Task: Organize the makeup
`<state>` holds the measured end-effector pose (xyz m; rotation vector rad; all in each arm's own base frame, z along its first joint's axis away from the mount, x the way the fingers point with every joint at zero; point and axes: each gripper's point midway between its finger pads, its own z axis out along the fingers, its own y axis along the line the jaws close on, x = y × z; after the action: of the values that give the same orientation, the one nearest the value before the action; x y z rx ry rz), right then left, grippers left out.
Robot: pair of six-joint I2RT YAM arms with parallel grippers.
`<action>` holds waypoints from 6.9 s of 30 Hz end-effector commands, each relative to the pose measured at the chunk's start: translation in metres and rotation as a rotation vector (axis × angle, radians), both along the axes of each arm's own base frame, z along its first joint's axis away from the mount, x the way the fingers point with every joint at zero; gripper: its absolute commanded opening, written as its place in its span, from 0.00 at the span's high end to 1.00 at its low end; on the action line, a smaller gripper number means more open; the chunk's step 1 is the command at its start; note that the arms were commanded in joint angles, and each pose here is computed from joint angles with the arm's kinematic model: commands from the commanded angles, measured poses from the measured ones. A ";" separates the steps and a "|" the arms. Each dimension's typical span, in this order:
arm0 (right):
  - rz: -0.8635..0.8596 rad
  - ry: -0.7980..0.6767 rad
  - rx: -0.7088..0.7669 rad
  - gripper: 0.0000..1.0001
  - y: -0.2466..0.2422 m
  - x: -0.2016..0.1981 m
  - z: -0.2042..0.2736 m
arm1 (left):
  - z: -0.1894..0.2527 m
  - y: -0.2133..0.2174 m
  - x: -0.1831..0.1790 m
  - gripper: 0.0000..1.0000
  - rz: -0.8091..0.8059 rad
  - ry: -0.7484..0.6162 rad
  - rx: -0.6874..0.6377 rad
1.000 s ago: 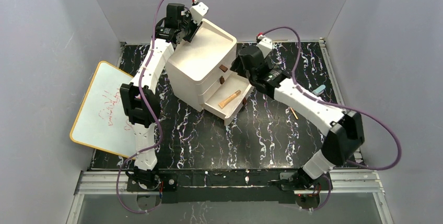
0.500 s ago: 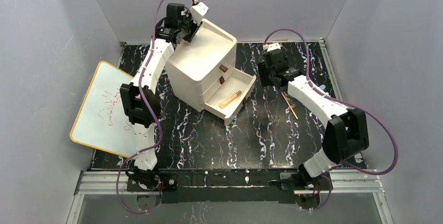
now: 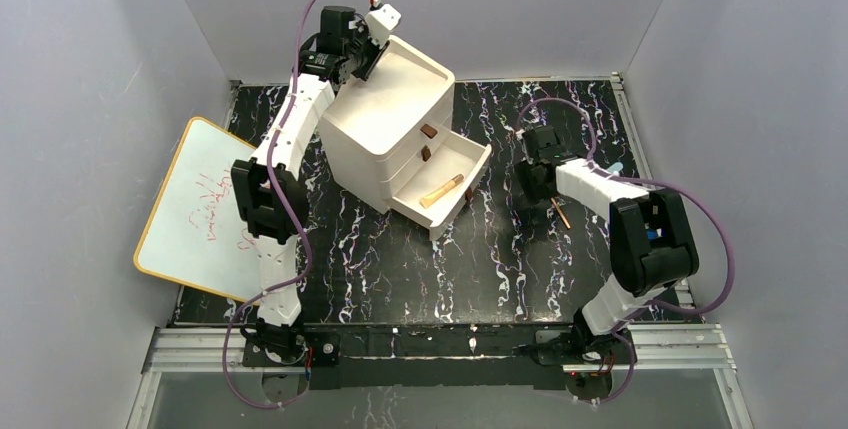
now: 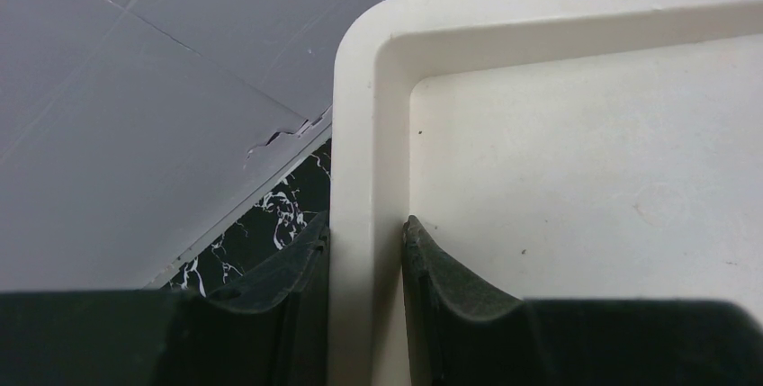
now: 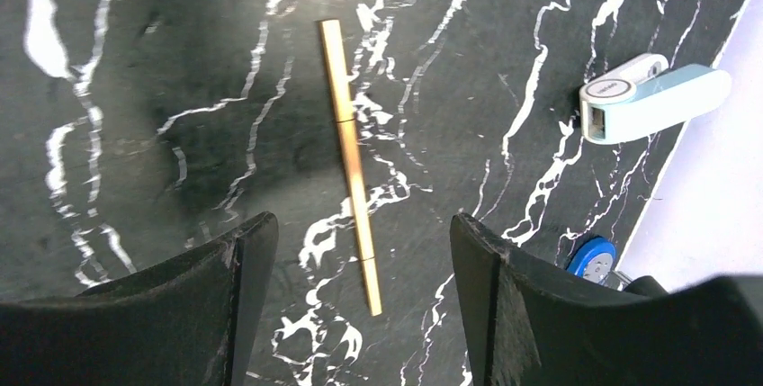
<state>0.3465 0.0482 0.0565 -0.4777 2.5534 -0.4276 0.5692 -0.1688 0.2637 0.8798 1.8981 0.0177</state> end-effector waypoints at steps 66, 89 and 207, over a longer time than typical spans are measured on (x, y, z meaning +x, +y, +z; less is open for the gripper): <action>-0.347 0.140 0.295 0.99 -0.007 0.025 -0.037 | -0.113 -0.026 -0.057 1.00 -0.125 0.337 0.194; -0.486 -0.387 0.984 0.99 0.172 0.063 0.200 | -0.111 -0.031 -0.056 1.00 -0.123 0.336 0.183; 0.772 -0.363 1.024 0.01 0.358 0.029 0.045 | -0.113 -0.031 -0.060 1.00 -0.122 0.331 0.217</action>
<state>0.3625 0.3552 0.0406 -0.7870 1.9806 0.8429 0.5665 -0.1787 0.2643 0.8921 1.8911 0.0652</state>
